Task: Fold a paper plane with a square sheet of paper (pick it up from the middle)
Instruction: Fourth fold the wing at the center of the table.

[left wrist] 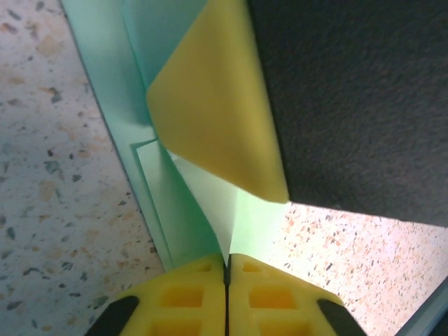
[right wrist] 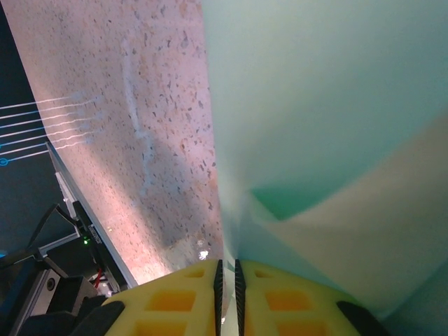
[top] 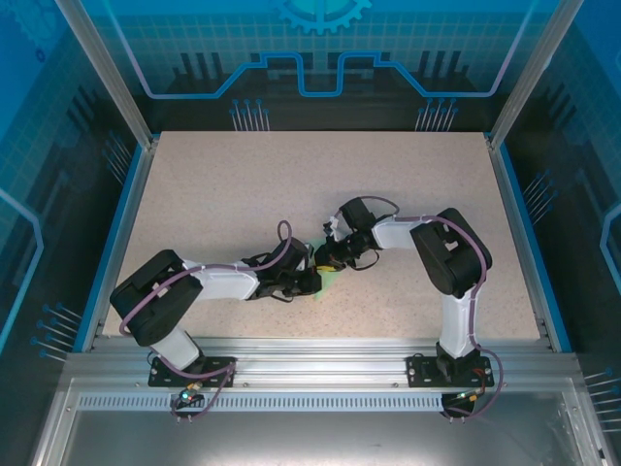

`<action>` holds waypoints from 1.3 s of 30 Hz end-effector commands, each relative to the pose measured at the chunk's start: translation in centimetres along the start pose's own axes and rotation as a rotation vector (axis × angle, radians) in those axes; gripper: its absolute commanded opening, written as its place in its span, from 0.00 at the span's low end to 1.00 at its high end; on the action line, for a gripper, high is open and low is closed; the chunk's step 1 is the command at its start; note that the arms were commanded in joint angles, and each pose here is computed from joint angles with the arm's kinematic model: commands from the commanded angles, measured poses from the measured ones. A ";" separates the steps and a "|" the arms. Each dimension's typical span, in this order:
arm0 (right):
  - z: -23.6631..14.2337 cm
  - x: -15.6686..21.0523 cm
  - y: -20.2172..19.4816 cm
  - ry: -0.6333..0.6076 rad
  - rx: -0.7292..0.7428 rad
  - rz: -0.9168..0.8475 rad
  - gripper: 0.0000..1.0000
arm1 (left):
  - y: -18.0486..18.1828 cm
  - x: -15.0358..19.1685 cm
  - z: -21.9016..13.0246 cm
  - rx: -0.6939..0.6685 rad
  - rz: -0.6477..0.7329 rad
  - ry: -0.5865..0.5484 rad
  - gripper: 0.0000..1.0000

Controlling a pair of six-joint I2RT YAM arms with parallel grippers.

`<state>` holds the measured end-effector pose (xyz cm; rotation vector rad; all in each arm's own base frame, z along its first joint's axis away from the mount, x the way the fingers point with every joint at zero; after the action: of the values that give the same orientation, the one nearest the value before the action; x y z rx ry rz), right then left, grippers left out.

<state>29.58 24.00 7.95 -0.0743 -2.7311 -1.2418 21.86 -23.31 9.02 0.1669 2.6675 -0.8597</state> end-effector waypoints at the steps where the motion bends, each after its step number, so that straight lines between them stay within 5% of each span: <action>1: -1.9 0.3 1.5 -0.034 -0.023 -0.031 0.17 | 0.7 1.0 -0.1 -0.007 0.016 0.008 0.01; 10: -6.1 1.3 2.3 -0.122 -0.040 -0.045 0.22 | 2.2 3.7 -1.2 0.000 0.131 0.075 0.00; 23: -3.2 3.8 1.3 -0.025 -0.007 -0.067 0.19 | 2.5 4.3 -1.3 0.050 0.111 0.037 0.01; 39: -1.9 3.0 0.7 -0.011 -0.004 -0.059 0.17 | 0.5 2.1 -1.8 0.075 0.155 0.008 0.29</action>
<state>26.93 22.60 10.27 -0.0347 -2.7677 -1.2543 19.17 -21.33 8.61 0.3423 2.5964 -0.9113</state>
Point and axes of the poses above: each hand's point on the last joint's axis, 136 mm out from that joint toward the fingers, its own z axis out along the fingers, its own y axis along the line the jaws close on, x = y × z, the point moved 9 cm from there along -z, back along the fingers, and after that the axes turned 9 degrees about z, right-handed, at the moved point
